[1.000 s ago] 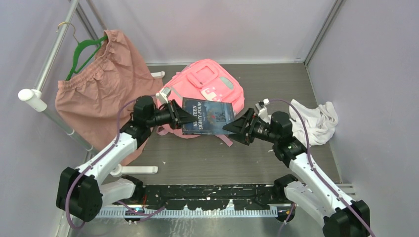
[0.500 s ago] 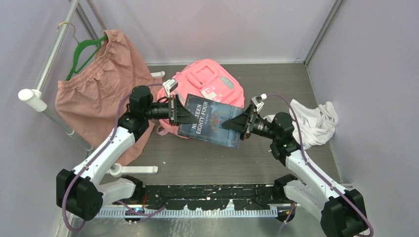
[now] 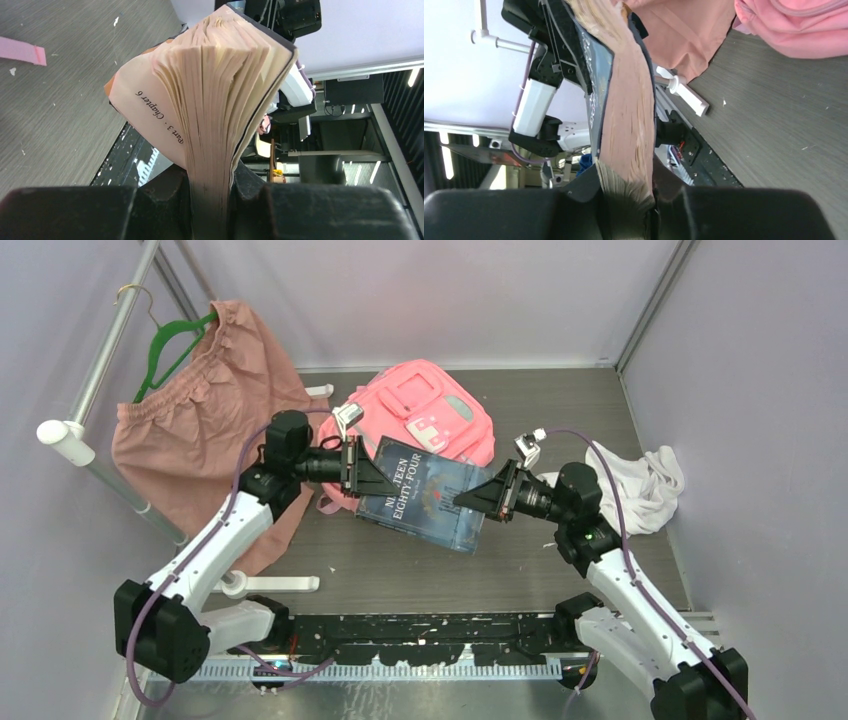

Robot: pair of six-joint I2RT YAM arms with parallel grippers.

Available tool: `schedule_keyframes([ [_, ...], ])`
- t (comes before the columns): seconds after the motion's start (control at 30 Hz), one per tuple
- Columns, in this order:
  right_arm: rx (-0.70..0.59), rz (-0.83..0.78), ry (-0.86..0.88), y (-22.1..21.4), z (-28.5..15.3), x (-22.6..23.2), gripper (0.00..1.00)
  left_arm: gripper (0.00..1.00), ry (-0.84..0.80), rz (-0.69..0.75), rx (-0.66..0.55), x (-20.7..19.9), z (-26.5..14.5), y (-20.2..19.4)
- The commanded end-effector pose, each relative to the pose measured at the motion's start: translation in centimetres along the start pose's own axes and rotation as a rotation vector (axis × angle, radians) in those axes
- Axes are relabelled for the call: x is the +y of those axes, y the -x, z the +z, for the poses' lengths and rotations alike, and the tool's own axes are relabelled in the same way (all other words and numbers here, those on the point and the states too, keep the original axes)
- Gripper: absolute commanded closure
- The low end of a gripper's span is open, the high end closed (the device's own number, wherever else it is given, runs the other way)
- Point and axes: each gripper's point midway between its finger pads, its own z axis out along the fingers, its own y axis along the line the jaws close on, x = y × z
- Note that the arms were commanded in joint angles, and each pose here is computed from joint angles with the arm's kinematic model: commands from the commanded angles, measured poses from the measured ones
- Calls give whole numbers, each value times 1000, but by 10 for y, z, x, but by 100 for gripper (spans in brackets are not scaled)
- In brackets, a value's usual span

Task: Pack the student bag
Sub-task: Pick up the book from the center of the board, then adjust the student bag at the center of the board.

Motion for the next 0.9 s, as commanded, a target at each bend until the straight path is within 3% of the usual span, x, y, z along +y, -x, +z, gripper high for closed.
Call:
schedule_keyframes([
  [0.0, -46, -49, 6, 11, 0, 7, 96, 99, -40, 60, 31, -15, -1, 2],
  [0.13, -51, -41, -15, 11, 1, 2, 99, 67, -11, 23, 37, 6, 4, 2],
  [0.23, -60, -53, -59, 10, -3, -3, 99, 54, 17, -25, 50, 22, 10, 5],
  [0.43, -119, -133, -160, 15, -21, 8, 99, 49, 354, -17, -178, 65, -29, 68],
  [0.6, -210, -186, -305, 19, -47, 4, 99, 48, 785, 72, -150, 123, -68, 94],
  [0.67, -236, -194, -341, 20, -55, 3, 99, 47, 989, 102, -210, 153, -94, 107],
  [0.73, -247, -207, -362, 19, -61, 4, 99, 44, 1100, 130, -254, 176, -109, 113],
  [0.87, -274, -237, -411, 22, -72, 8, 99, 42, 1195, 58, -213, 209, -115, 102],
])
